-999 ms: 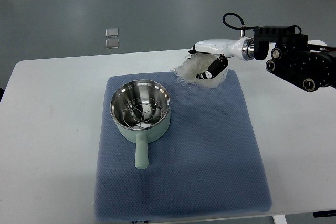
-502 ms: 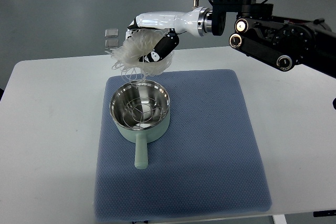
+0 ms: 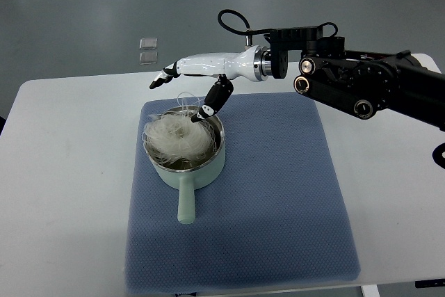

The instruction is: Put vermicelli into pot with right hand

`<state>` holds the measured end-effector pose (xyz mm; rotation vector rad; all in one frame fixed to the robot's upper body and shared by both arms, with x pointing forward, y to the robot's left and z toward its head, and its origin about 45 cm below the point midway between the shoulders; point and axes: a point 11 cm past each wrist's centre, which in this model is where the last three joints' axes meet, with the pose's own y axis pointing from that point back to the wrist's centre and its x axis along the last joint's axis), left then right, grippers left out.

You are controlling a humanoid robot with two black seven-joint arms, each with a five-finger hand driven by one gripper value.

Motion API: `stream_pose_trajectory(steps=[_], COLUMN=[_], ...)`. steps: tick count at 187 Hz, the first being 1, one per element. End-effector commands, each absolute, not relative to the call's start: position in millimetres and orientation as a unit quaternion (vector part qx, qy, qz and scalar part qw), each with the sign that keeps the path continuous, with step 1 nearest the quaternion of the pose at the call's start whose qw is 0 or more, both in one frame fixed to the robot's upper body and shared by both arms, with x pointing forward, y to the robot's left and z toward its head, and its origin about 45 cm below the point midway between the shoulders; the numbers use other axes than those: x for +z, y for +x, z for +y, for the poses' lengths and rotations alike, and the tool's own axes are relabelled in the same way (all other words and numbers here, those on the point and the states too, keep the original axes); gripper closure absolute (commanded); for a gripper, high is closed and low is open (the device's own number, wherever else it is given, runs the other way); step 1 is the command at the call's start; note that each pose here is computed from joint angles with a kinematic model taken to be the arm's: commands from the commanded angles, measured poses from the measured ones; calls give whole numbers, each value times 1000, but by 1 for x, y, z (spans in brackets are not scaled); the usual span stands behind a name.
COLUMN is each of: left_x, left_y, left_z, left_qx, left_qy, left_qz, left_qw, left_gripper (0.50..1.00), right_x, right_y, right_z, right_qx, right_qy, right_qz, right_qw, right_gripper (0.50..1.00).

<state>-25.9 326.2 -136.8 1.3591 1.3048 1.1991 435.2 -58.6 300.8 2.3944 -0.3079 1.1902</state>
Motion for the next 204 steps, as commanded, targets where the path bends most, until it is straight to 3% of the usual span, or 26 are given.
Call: stream_pose_trajectory(steps=[1,48,120,156,165,204], left_x=[-137,-137,-137,-137,-137,-137], left_y=[-26,-26,-26,-26,-26,-26], left_z=[326,326,326,326,326,325], left_qx=[482,481,481,481,481,481], left_qy=[547,548,548,548,548,547], left_qz=[525,525,525,525,525,525], left_qw=[439,440,440,440,440,440], left_gripper=[500,500,500,500,500,500], right_x=[310,304,186,154,151,152], right_y=[442,474,463,445,443,444], right_z=[-67,-126,-247,-262,-262,-259], right_qx=[426,320,-6,-98,-106,-109], right_qy=[869,883,776,743,740,739], right_qz=[-136,-305,-626,-661,-663,-664], right_qw=[212,160,77,50,43,39], right_gripper=[642,644,644,638,583,583])
